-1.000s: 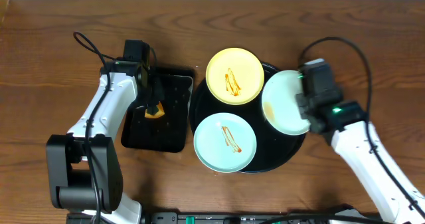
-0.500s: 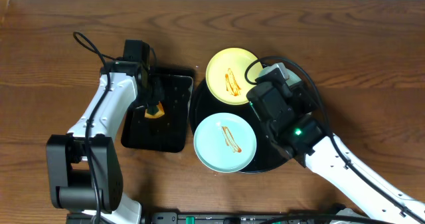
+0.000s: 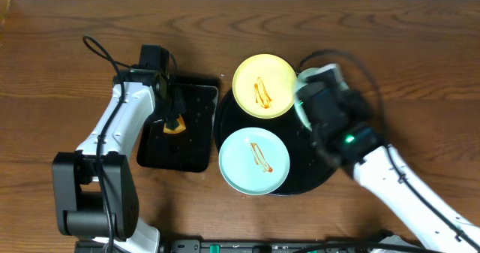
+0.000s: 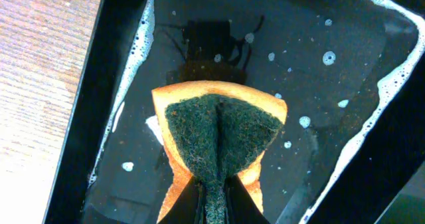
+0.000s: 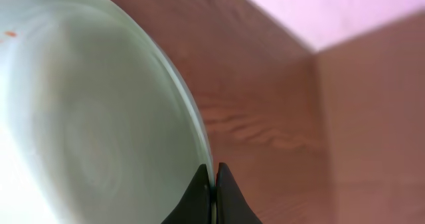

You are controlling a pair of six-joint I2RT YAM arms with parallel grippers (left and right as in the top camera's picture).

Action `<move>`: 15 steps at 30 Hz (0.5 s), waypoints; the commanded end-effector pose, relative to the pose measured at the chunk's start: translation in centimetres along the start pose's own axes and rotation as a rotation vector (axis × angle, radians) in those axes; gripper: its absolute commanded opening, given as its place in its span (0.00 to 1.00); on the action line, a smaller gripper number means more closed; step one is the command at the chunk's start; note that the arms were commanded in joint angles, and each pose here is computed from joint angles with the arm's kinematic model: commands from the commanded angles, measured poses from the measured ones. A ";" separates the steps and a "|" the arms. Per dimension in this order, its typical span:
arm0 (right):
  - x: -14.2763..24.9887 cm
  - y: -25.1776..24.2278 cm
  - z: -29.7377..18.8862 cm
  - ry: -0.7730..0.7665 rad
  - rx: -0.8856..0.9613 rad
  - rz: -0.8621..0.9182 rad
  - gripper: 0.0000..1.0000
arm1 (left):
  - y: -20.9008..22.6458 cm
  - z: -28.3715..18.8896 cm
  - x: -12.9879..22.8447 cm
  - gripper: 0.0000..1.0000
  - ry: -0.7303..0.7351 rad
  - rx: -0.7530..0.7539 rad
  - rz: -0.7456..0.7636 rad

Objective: Clean dirty plates on tray and stack at the side
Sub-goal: 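Grasp the right pale green plate rim with the right gripper, then place the pale green plate on the table right of the round tray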

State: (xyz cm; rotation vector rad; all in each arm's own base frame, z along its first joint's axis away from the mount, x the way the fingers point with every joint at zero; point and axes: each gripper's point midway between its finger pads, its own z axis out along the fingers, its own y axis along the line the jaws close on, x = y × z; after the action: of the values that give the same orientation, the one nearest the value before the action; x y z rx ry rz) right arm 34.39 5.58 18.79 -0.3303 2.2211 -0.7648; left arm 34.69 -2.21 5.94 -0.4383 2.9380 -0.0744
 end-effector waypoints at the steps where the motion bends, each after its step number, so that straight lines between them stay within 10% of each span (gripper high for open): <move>1: 1.4 -2.1 2.6 0.072 -0.062 0.268 0.01 | 0.2 -0.3 0.0 0.08 -0.009 0.001 0.010; 15: 14.5 -11.7 12.4 0.414 -0.104 0.847 0.01 | 0.2 -0.3 0.0 0.08 -0.009 0.001 0.010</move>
State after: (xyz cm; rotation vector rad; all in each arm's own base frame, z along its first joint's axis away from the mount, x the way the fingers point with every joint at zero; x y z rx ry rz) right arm 33.47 -14.44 13.71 0.6361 2.4158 -0.4368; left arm 34.68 -2.21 5.93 -0.4383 2.9384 -0.0743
